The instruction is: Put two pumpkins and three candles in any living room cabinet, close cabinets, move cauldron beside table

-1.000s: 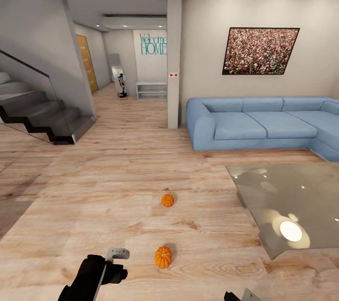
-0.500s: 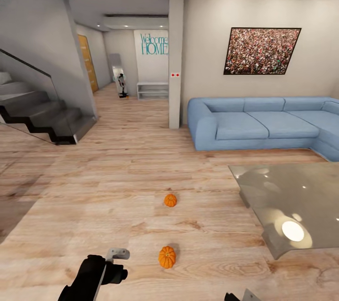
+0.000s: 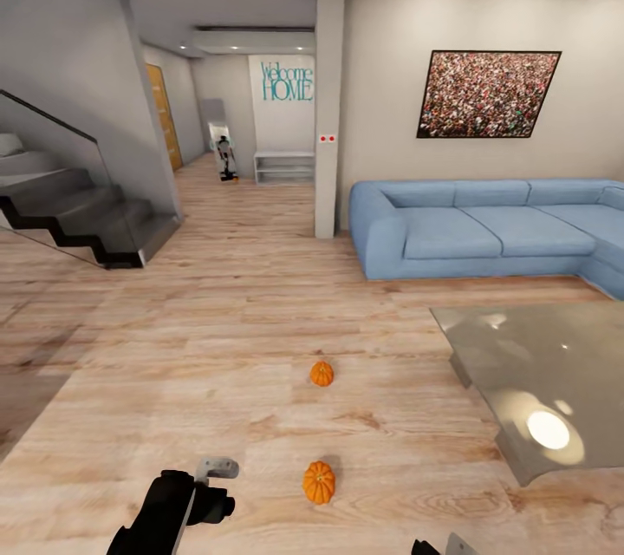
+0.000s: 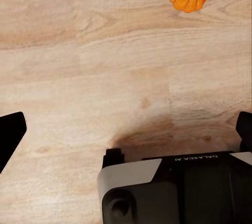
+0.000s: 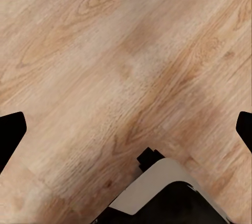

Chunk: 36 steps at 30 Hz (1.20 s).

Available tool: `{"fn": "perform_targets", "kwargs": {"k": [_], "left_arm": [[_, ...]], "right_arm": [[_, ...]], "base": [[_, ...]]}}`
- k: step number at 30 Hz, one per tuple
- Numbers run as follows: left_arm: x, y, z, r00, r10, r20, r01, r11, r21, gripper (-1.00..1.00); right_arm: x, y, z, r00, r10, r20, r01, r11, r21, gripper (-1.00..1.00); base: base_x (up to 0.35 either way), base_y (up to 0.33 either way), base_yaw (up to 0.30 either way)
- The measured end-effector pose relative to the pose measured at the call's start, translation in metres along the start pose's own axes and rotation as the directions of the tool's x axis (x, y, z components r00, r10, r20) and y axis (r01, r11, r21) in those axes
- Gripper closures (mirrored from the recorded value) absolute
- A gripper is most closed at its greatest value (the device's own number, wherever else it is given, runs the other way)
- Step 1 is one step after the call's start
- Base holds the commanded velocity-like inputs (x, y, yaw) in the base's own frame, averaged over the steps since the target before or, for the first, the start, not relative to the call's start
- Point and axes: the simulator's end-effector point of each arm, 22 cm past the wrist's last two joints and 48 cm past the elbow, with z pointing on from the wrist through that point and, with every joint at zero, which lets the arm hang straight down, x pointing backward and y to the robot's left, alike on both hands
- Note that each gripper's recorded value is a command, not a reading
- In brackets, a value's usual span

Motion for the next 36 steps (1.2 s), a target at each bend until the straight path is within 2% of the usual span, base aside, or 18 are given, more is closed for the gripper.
{"fn": "perform_targets", "kwargs": {"k": [8,21,27,36], "left_arm": [[-0.0005,0.0002,-0.0001,1.000,0.000,0.001,0.000,1.000,-0.001,-1.00],[-0.0005,0.0006,-0.0001,1.000,0.000,0.001,0.000,1.000,-0.001,-1.00],[-0.0001,0.0003,0.0000,1.000,0.000,0.000,0.000,1.000,-0.001,-1.00],[-0.0003,0.0005,-0.0001,1.000,0.000,0.000,0.000,1.000,-0.001,-1.00]], "right_arm": [[0.0007,0.0007,-0.0004,1.000,0.000,-0.001,0.000,1.000,-0.001,-1.00],[-0.0015,0.0030,-0.0009,1.000,0.002,0.003,-0.002,1.000,-0.006,-1.00],[-0.0010,0.0036,-0.0012,1.000,0.002,0.002,-0.002,1.000,-0.007,-1.00],[-0.0015,0.0036,-0.0011,1.000,0.001,0.003,-0.001,1.000,-0.007,-1.00]], "base": [[0.251,0.165,0.000],[0.278,0.041,0.003],[0.274,0.005,0.146],[0.160,0.025,0.020]]}}
